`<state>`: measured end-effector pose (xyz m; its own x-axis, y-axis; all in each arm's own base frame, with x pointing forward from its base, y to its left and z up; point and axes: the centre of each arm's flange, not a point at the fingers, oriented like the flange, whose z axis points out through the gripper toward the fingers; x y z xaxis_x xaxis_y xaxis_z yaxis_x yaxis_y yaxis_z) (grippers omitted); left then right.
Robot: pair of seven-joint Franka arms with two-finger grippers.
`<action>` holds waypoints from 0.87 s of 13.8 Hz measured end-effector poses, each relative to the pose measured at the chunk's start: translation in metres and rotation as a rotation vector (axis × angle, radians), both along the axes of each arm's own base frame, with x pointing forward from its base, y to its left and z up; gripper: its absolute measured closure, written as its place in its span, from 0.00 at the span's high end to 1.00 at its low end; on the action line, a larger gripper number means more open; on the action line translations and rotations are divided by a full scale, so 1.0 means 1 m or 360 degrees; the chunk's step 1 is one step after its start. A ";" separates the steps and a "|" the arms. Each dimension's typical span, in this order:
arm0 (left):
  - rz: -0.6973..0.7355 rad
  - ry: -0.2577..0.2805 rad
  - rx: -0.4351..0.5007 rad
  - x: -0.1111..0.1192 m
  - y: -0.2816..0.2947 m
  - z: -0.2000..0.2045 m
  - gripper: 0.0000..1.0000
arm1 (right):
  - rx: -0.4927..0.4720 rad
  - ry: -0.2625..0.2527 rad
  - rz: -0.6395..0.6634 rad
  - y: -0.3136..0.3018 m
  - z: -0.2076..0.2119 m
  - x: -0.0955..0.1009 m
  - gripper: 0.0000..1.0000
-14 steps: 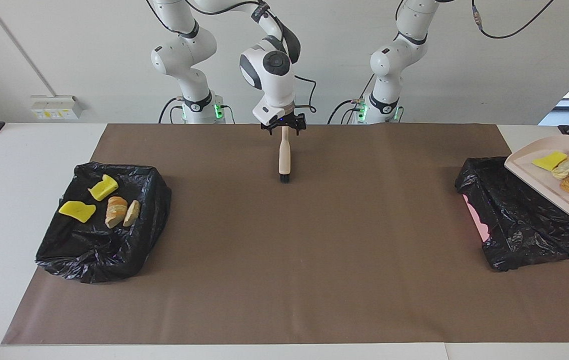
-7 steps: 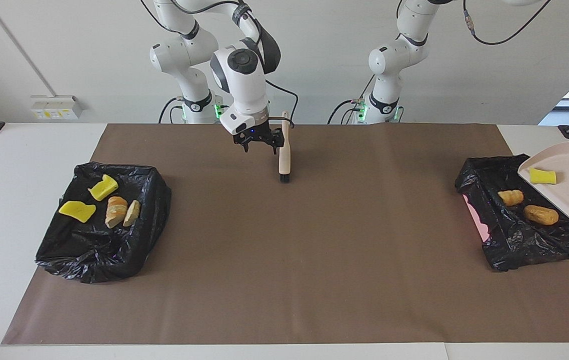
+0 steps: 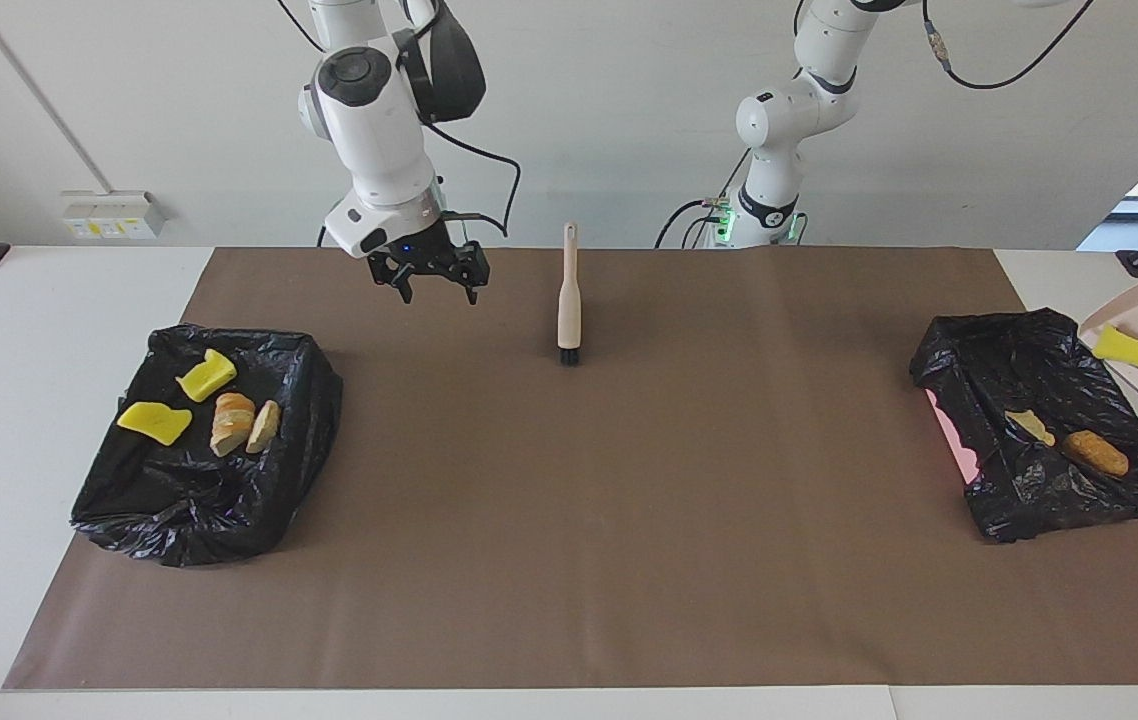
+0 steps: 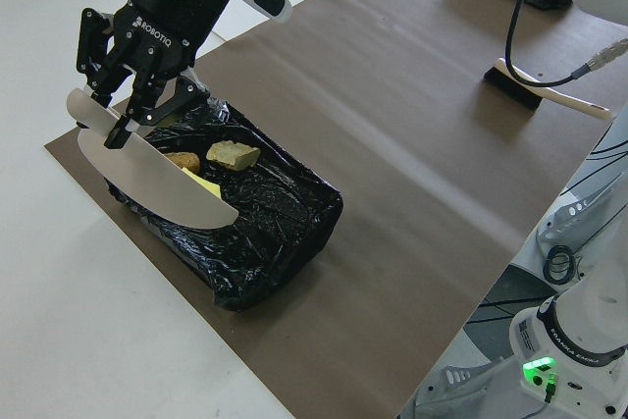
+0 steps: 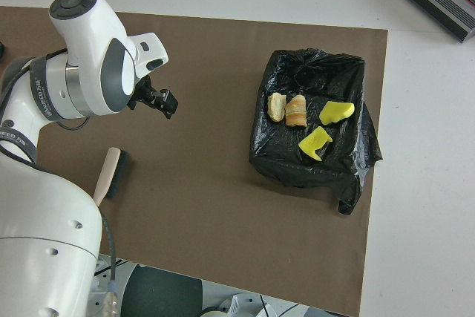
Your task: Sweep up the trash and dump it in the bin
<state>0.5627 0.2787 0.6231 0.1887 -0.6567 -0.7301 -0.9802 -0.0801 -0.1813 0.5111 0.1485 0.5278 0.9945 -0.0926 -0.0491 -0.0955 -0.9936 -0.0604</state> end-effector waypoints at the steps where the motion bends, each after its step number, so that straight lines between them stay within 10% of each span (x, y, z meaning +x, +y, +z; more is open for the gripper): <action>1: -0.0005 0.0028 0.0038 0.002 -0.005 0.002 0.33 | -0.0028 -0.0009 -0.0008 -0.016 0.013 0.004 1.00; 8: 0.0004 0.0195 0.0251 0.019 -0.086 0.007 0.33 | -0.0044 -0.0120 -0.0165 -0.101 0.091 0.018 1.00; 12: 0.0171 0.0016 -0.0168 0.012 -0.082 -0.007 0.33 | -0.0099 -0.0189 -0.0221 -0.129 0.114 0.020 1.00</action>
<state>0.5749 0.1965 0.6158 0.2550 -0.7062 -0.6605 -0.9666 -0.2029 -0.1563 0.5311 0.0198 0.6420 0.9703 -0.2288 0.0782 -0.2280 -0.9735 -0.0181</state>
